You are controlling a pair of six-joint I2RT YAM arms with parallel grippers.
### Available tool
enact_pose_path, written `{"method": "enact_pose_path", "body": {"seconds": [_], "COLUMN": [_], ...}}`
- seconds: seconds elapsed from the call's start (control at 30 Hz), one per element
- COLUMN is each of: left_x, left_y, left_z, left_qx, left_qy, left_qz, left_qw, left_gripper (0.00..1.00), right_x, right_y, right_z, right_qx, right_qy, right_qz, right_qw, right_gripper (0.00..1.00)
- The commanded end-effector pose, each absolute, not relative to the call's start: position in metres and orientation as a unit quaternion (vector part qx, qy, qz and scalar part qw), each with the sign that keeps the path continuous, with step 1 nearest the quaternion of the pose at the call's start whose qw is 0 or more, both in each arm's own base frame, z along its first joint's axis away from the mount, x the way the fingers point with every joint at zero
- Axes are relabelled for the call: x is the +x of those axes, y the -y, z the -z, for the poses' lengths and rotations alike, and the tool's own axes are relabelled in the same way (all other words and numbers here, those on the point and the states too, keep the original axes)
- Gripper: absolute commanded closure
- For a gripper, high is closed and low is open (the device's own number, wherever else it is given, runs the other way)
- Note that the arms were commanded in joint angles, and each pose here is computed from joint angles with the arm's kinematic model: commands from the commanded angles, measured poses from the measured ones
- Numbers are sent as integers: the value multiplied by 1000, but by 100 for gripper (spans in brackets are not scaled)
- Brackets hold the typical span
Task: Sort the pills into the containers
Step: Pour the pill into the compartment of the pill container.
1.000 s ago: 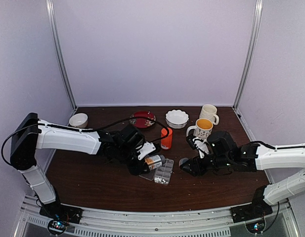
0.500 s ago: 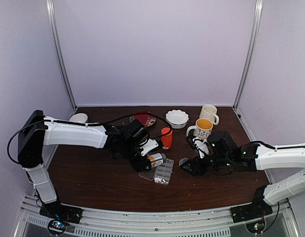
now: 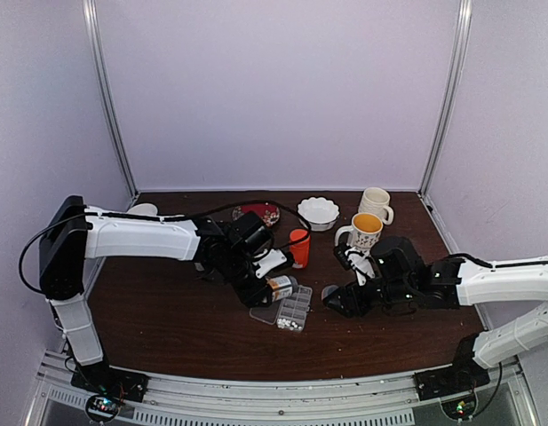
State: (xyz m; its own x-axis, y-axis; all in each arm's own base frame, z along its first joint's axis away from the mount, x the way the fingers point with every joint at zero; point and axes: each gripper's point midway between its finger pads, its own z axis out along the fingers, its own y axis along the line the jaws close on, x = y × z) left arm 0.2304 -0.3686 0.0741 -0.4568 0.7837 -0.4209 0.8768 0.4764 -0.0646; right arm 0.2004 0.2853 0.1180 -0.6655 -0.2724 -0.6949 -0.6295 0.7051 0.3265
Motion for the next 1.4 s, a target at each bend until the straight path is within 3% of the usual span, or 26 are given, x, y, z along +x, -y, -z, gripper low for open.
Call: {"method": "enact_pose_path", "body": {"seconds": [0.0,0.87,1.37], "left_x": [233,232,227], "left_y": [370,375,376], "left_z": [-63,-99,-80], "left_qx": [479,468,452], "left_qy": [-854,-852,-866], "left_qz": [138,164,161], "left_qw": [146,167,141], "left_gripper": [93,94,95], "right_x": [207,210,210], "right_y": [-291,-296,-296], "right_z": [-128,-121,-121], "right_qx": [-252,-256,-255], "right_qy": [-865,-868,-869], "right_qz": [-286,-280,-279], "right_qw": [327,321,318], "right_gripper": [99,100,100]}}
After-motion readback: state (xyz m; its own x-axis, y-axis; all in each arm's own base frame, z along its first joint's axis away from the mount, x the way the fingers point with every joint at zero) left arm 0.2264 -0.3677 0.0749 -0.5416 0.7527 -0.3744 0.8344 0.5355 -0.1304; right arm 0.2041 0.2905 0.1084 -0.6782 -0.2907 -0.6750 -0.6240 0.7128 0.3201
